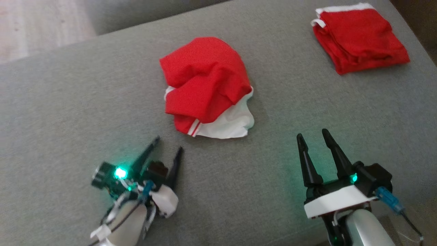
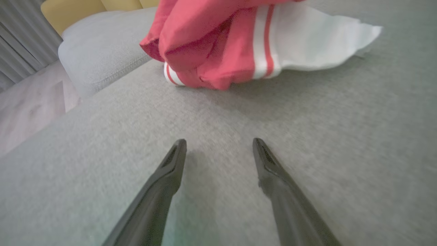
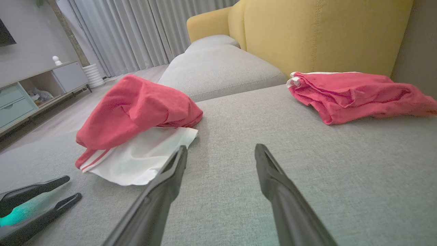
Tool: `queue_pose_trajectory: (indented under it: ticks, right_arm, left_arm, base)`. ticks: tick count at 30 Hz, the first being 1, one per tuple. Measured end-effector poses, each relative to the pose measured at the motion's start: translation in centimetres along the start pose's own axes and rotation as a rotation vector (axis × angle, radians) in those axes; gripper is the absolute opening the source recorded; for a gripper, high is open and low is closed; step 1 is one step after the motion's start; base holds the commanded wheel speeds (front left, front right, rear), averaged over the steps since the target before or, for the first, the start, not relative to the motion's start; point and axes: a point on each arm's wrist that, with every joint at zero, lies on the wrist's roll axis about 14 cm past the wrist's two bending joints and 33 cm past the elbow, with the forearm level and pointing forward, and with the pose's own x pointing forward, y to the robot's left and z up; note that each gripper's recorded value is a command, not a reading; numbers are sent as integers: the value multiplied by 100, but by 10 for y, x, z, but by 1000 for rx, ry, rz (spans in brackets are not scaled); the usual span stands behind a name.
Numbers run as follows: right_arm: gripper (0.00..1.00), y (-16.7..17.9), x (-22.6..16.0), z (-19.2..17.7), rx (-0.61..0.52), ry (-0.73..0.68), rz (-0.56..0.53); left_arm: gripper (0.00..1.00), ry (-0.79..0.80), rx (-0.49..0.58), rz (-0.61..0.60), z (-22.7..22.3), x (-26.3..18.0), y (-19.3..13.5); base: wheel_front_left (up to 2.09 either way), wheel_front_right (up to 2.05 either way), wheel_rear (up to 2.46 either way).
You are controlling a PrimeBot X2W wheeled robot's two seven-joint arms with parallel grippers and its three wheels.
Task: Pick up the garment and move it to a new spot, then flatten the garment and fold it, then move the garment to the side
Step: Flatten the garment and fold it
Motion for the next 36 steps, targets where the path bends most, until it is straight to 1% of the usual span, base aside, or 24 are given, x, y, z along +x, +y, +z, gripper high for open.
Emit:
queue_pose_trajectory:
  ticks: [3,5,11,12,13,19,23,25,28,31,33,36]
  right_arm:
    - [100,-7,0,0,4,2,-24]
    - [100,-9,1,0,2,2,-30]
    - [100,-19,-4,-2,11,13,-65]
    - [100,-20,-4,-3,12,14,-69]
    - [100,-21,-5,-3,12,14,-73]
    - [100,-24,-9,1,12,1,-84]
    - [100,-25,-11,8,12,-20,-86]
    - [100,-24,-12,11,13,-32,-83]
    - [100,-20,-14,16,21,-50,-73]
    - [100,-18,-17,21,24,-69,-67]
    - [100,-18,-19,24,25,-78,-65]
    - [100,-14,-17,24,33,-82,-53]
  left_arm:
    - [100,-15,35,22,6,16,8]
    - [100,-22,40,24,9,20,9]
    - [100,-97,75,-8,29,32,8]
    - [14,-120,80,-17,36,34,5]
    - [0,-142,80,-28,43,35,3]
    - [0,-300,45,-155,97,31,-31]
    - [0,-453,26,-260,153,20,-58]
    - [0,-536,38,-288,187,17,-59]
    - [0,-688,78,-276,256,15,-41]
    - [0,-856,109,-227,337,0,-13]
    - [0,-957,98,-187,386,-18,6]
    - [0,-1043,68,-135,429,-38,37]
  base:
    - [0,0,0]
    - [0,0,0]
    - [0,0,0]
    - [0,0,0]
    - [0,0,0]
    - [0,0,0]
    - [0,0,0]
    - [0,0,0]
    - [0,0,0]
    - [0,0,0]
    - [0,0,0]
    - [0,0,0]
